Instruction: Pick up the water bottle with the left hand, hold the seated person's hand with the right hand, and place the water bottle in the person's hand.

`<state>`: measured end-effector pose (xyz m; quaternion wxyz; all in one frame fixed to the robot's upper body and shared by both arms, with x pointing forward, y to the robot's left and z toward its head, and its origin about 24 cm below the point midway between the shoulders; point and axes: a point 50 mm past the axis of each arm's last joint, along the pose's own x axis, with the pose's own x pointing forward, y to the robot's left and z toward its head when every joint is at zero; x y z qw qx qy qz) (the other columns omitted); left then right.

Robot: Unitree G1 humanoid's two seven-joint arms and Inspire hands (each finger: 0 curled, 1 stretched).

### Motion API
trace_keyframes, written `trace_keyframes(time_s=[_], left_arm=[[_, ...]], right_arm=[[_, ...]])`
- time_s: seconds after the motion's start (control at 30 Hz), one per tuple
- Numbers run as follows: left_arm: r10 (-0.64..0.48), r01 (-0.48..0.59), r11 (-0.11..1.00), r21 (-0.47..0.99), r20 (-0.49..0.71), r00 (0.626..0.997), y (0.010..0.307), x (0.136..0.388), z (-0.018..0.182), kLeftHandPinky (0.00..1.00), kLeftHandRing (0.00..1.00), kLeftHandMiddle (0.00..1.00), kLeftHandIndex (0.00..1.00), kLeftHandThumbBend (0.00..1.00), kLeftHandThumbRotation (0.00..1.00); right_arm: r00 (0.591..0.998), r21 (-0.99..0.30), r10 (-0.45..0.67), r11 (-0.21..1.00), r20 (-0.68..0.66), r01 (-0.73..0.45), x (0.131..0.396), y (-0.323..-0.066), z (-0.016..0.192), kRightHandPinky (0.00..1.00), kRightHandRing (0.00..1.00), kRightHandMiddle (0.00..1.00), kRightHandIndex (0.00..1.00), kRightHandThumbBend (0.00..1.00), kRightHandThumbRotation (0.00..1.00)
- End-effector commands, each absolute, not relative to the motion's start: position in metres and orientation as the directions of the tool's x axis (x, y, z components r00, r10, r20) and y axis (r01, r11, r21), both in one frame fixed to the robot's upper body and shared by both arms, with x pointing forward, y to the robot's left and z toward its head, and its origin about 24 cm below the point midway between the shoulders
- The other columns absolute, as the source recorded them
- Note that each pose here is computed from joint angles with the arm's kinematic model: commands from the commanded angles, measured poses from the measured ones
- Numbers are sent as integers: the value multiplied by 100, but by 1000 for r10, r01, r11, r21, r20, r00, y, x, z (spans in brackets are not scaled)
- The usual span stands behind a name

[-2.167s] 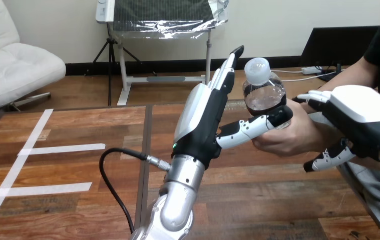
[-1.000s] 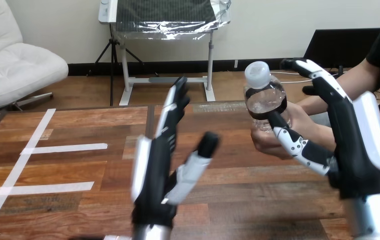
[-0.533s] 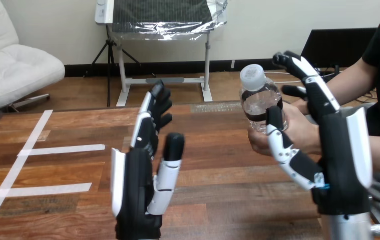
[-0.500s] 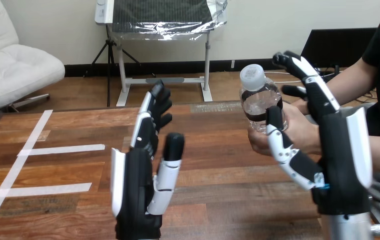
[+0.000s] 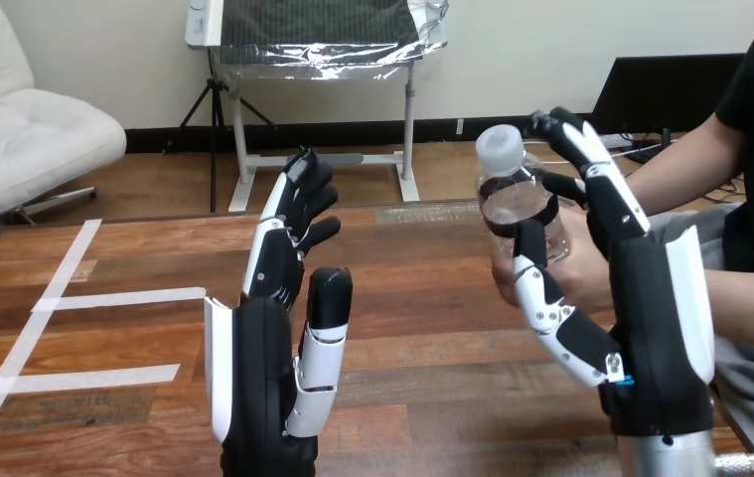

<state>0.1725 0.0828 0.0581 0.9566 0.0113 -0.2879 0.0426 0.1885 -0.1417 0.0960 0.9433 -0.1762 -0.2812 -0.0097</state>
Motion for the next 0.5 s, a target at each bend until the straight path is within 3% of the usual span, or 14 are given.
trace_keyframes(time_s=[0.0,0.47], left_arm=[[155,-151,987,-45,475,866,82,146,49,77,83,87,89,46,100],[150,-154,988,-30,474,868,88,145,47,77,84,87,89,41,100]], right_arm=[[817,-283,88,954,569,95,193,-137,101,86,95,95,86,3,0],[819,-296,114,953,563,71,196,-132,98,89,94,94,86,2,0]])
